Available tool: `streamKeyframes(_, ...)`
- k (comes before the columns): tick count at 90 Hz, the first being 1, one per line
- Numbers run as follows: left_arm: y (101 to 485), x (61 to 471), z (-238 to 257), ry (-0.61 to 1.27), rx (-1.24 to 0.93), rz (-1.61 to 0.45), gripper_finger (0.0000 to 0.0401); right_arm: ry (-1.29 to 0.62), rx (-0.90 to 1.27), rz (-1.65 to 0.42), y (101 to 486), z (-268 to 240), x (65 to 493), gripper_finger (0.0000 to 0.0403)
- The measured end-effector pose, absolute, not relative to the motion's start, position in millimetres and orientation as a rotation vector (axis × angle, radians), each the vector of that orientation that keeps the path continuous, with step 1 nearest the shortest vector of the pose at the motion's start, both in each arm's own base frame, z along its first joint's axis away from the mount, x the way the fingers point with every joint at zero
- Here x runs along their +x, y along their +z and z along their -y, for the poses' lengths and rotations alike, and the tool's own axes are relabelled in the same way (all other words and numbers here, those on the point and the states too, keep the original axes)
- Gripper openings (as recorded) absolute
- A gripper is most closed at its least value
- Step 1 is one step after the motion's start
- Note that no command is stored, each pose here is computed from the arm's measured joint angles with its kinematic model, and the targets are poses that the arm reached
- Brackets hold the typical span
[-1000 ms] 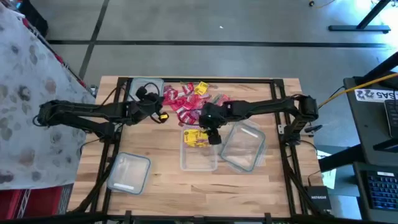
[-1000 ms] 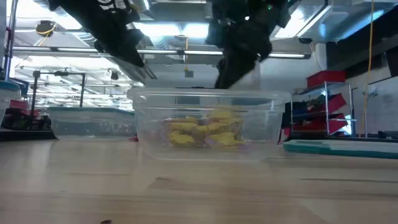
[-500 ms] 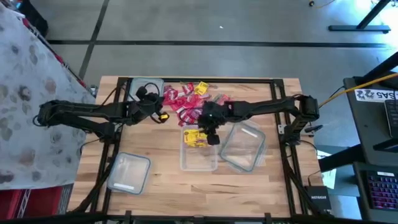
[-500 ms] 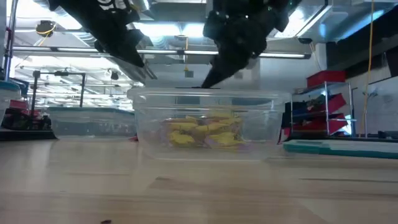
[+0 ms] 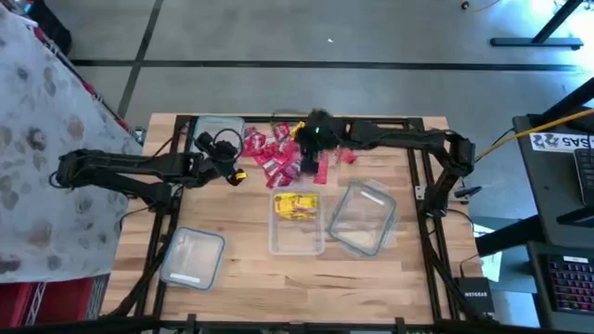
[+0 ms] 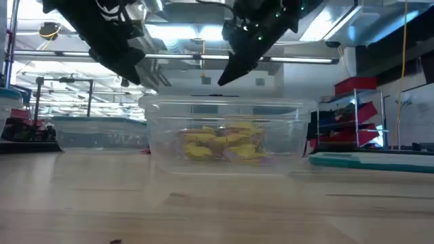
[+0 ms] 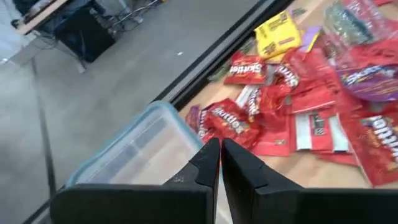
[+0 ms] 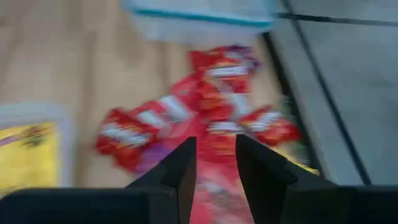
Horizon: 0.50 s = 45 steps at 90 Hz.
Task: Sort candy
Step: Put the yellow candy into the right transparent bin
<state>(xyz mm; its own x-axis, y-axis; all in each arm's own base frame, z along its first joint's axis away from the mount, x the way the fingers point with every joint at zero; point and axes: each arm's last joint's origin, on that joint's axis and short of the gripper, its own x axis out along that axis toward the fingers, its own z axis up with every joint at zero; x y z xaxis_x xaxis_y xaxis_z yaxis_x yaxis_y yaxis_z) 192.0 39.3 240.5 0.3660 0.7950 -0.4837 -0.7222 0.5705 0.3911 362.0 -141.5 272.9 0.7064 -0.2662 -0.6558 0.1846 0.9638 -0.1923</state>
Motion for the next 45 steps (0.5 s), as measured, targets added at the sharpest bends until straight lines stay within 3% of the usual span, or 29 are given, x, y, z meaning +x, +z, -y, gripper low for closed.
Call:
streamKeyframes(20, 240.9, 192.0, -39.5, 0.988, 0.120, -0.683, 0.0000, -0.361, 0.001, -0.781, 255.6, 213.3, 341.4, 0.0099)
streamKeyframes(45, 243.9, 195.0, -40.7, 0.982, 0.136, -0.656, 0.0000, -0.271, 0.102, -0.901, 210.9, 268.0, 343.5, 0.0099)
